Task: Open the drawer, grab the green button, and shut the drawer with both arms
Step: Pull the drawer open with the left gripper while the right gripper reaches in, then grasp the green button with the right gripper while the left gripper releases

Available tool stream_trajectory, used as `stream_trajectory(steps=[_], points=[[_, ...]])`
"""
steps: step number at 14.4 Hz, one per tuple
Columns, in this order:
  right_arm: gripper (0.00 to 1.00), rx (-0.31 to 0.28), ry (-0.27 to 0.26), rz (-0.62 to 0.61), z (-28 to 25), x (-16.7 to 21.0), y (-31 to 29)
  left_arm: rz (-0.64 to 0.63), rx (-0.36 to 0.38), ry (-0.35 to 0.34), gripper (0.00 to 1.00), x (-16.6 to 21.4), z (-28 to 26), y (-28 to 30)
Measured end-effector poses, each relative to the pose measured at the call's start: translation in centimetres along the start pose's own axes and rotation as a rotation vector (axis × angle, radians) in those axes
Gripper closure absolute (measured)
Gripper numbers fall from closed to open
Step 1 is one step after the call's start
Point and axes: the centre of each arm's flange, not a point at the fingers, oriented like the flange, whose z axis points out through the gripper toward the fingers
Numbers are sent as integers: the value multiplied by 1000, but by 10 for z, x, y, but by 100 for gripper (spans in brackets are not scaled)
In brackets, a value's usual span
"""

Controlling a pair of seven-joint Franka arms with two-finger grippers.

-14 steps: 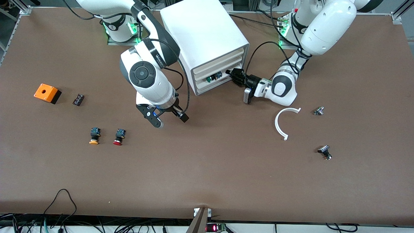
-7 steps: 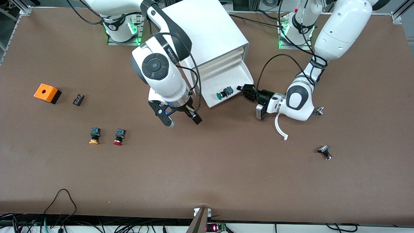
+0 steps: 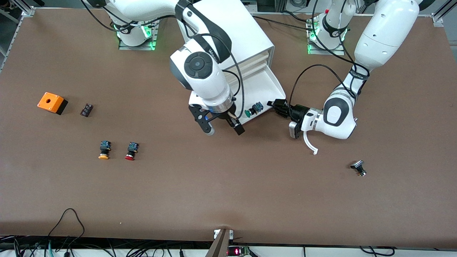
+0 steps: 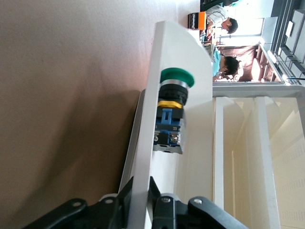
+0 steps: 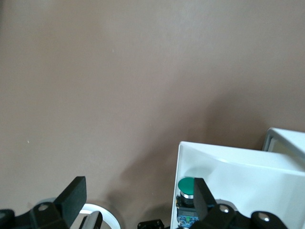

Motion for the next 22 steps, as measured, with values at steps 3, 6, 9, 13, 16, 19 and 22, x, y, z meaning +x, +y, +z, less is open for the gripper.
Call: stream_trajectory(steps=[3, 6, 9, 13, 16, 19, 22], points=[[0, -24, -10, -40, 34, -35, 8, -4, 22, 21, 56, 4, -19, -1], [0, -31, -20, -74, 67, -63, 17, -51, 12, 33, 26, 10, -43, 13], [0, -51, -21, -90, 94, -84, 26, -159, 83, -60, 0, 24, -77, 55], [0, -85, 0, -101, 122, -98, 38, -297, 237, -163, 0, 45, -129, 127], [1, -101, 3, -108, 139, -104, 45, -410, 376, -199, 0, 54, -159, 170], [11, -101, 2, -114, 147, -109, 50, -499, 517, -198, 0, 59, -179, 200], [30, -100, 4, -116, 149, -110, 50, -572, 632, -173, 0, 63, -188, 222]])
